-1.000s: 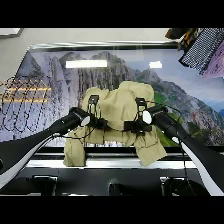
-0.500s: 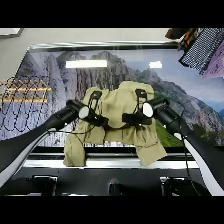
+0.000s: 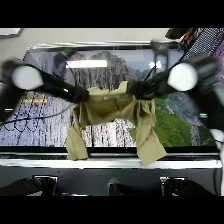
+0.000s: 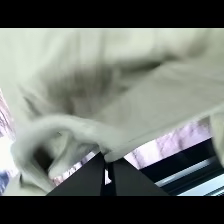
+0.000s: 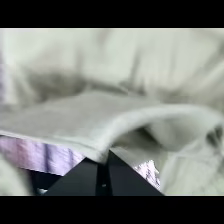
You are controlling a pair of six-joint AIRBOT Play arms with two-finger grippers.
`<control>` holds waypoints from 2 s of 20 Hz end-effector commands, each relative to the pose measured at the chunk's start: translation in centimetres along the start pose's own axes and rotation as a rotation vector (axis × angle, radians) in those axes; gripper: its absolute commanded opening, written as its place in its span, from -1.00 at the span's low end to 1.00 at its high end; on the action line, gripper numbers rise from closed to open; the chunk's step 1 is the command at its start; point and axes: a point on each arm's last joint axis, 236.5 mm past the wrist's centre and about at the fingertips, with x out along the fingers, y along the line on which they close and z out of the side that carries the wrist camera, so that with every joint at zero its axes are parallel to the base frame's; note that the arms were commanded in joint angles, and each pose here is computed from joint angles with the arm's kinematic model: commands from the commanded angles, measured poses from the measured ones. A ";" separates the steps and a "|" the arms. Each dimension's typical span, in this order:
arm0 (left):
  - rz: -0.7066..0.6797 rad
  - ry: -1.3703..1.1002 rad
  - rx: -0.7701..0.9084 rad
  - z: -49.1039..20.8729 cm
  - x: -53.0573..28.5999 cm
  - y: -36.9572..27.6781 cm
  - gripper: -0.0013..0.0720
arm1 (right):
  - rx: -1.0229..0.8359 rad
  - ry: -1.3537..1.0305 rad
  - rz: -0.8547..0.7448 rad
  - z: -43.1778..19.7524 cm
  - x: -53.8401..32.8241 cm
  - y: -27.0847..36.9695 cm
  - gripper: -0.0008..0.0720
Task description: Fold the clothes and pants, and hang the long-sleeved shirts on hangers.
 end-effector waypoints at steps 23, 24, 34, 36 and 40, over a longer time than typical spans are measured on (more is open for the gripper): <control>0.016 0.189 -0.271 -8.4 9.7 2.4 -0.92 | 0.151 0.121 -0.130 -9.2 9.8 -6.5 -0.91; 0.025 0.212 -0.276 -9.0 10.8 2.7 -0.92 | 0.167 0.145 -0.130 -10.1 10.7 -6.7 -0.91; 0.038 0.171 -0.327 -7.5 12.1 4.6 0.55 | 0.210 0.172 -0.123 -10.8 12.2 -6.4 -0.91; 0.073 0.192 -0.375 -8.2 9.6 7.2 0.72 | 0.201 0.178 -0.106 -10.9 12.3 -6.0 -0.91; 0.262 0.084 -0.432 -9.5 3.1 18.2 0.73 | 0.187 0.186 -0.086 -11.0 12.3 -5.5 -0.91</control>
